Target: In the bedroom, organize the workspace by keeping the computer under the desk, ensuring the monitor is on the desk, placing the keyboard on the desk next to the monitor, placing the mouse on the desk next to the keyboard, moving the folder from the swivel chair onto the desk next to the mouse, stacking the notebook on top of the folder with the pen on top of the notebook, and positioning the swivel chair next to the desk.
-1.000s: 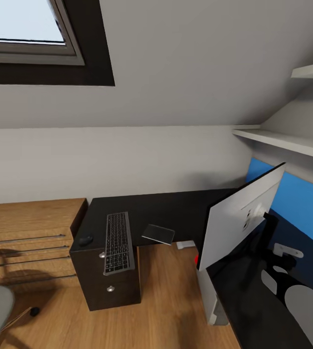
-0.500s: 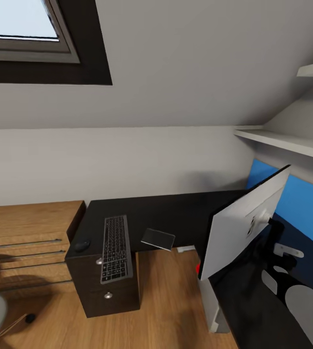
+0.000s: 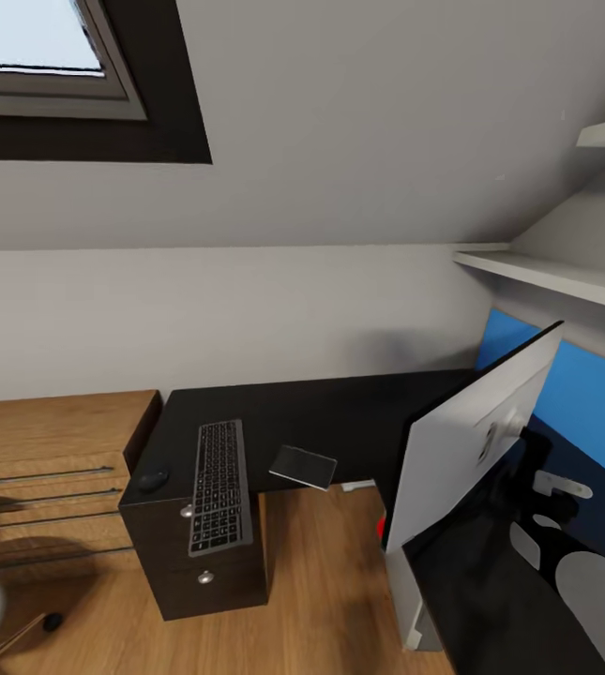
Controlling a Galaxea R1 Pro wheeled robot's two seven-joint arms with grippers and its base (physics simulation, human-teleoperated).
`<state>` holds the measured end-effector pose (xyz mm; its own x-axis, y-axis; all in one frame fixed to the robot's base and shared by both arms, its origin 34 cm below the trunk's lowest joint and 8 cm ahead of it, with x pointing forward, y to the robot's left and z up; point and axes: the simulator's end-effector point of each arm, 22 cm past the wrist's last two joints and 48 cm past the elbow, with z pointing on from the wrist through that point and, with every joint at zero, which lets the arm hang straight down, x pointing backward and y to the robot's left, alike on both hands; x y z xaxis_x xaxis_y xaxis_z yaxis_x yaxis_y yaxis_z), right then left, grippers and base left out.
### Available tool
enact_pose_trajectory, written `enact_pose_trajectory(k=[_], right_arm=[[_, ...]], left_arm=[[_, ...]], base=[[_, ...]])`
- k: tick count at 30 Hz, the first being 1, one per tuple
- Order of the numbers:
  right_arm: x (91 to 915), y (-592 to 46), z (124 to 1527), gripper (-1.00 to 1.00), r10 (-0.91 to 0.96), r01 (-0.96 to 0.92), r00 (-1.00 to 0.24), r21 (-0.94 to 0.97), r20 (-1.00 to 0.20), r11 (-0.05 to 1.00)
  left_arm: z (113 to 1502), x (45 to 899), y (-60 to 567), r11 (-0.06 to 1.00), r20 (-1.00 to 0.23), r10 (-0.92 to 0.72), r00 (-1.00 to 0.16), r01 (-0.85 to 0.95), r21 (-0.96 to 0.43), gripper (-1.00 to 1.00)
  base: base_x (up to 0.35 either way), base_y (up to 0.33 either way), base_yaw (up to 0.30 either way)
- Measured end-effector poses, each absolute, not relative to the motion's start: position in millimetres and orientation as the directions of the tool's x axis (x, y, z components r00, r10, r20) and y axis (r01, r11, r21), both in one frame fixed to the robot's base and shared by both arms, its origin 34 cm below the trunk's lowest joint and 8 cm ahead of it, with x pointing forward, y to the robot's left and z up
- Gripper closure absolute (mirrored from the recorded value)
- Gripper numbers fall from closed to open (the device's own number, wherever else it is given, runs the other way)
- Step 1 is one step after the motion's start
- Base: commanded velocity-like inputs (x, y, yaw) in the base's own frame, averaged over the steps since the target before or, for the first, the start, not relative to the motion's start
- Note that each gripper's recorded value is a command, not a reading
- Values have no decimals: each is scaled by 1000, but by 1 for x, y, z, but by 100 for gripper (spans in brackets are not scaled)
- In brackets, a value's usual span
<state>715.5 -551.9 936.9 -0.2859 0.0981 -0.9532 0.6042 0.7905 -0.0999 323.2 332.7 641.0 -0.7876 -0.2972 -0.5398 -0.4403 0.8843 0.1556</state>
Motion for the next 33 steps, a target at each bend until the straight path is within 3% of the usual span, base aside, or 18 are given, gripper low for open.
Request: enact_pose_trajectory(k=[33], right_arm=[[716,-553,939,-100,94,605,-278,-98,-956,790]], left_arm=[[641,323,333,883,-540,-297,-787,-441,157,-100]], base=[[53,-23,0]])
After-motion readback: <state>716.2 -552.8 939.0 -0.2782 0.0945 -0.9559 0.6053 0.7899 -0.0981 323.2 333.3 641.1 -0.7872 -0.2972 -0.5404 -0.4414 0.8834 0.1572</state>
